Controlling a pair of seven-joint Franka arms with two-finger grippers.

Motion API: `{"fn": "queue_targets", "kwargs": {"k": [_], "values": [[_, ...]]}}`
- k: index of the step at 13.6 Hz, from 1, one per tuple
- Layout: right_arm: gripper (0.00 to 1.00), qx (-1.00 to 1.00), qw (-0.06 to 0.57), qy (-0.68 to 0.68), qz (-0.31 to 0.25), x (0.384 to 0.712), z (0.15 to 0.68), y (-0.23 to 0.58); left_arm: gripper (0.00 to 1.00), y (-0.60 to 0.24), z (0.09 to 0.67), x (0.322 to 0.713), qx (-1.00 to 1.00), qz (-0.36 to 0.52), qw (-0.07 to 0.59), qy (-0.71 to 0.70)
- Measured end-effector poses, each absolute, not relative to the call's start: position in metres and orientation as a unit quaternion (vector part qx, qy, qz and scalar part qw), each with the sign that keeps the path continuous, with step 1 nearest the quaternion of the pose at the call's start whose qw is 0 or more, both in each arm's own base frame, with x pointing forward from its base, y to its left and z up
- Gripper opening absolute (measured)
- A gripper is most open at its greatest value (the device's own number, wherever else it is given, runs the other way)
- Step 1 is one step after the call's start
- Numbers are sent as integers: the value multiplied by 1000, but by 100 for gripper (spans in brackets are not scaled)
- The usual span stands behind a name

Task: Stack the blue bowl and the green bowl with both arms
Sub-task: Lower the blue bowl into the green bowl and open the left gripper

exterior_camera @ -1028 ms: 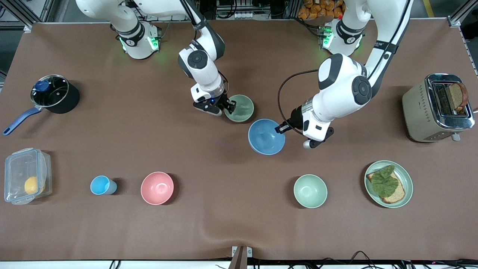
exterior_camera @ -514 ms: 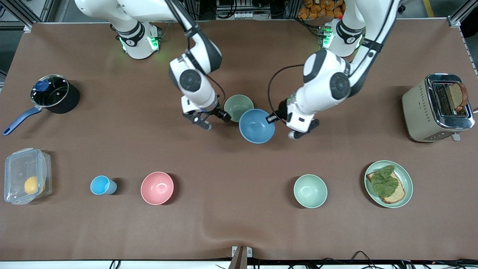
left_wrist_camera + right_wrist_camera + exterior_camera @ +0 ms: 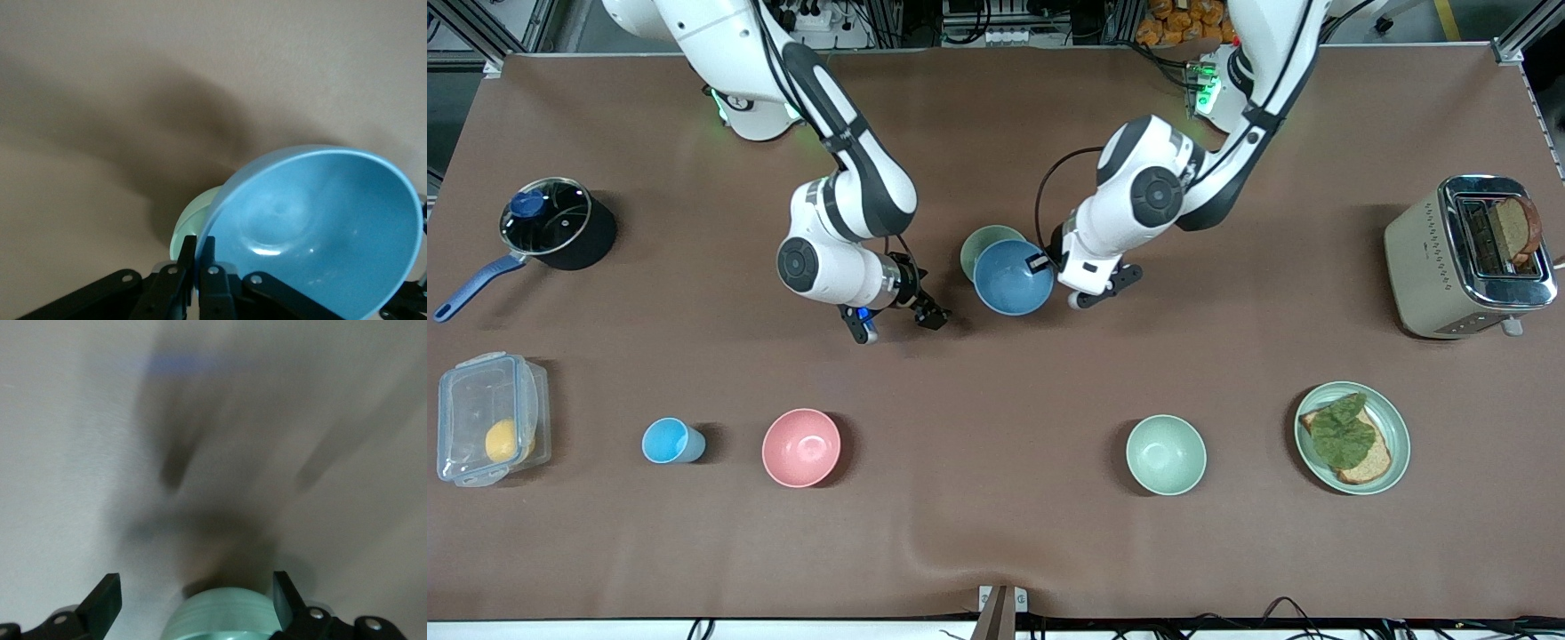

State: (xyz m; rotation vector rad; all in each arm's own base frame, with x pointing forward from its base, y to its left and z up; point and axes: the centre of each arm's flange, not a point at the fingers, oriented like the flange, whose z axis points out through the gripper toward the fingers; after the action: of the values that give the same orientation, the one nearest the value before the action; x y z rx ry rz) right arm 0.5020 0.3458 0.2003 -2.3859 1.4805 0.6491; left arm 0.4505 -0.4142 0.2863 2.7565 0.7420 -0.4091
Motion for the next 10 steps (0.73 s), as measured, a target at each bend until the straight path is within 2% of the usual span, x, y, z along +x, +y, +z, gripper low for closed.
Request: {"fn": "queue_targets", "kwargs": {"k": [4,10], "values": [[100,-809,122,521,244,487,175,360,5,-442,249,421,957,-146,96,233],[100,-804,125,527,245,483,174,366,5,-444,231,420,959,-142,84,232]]}}
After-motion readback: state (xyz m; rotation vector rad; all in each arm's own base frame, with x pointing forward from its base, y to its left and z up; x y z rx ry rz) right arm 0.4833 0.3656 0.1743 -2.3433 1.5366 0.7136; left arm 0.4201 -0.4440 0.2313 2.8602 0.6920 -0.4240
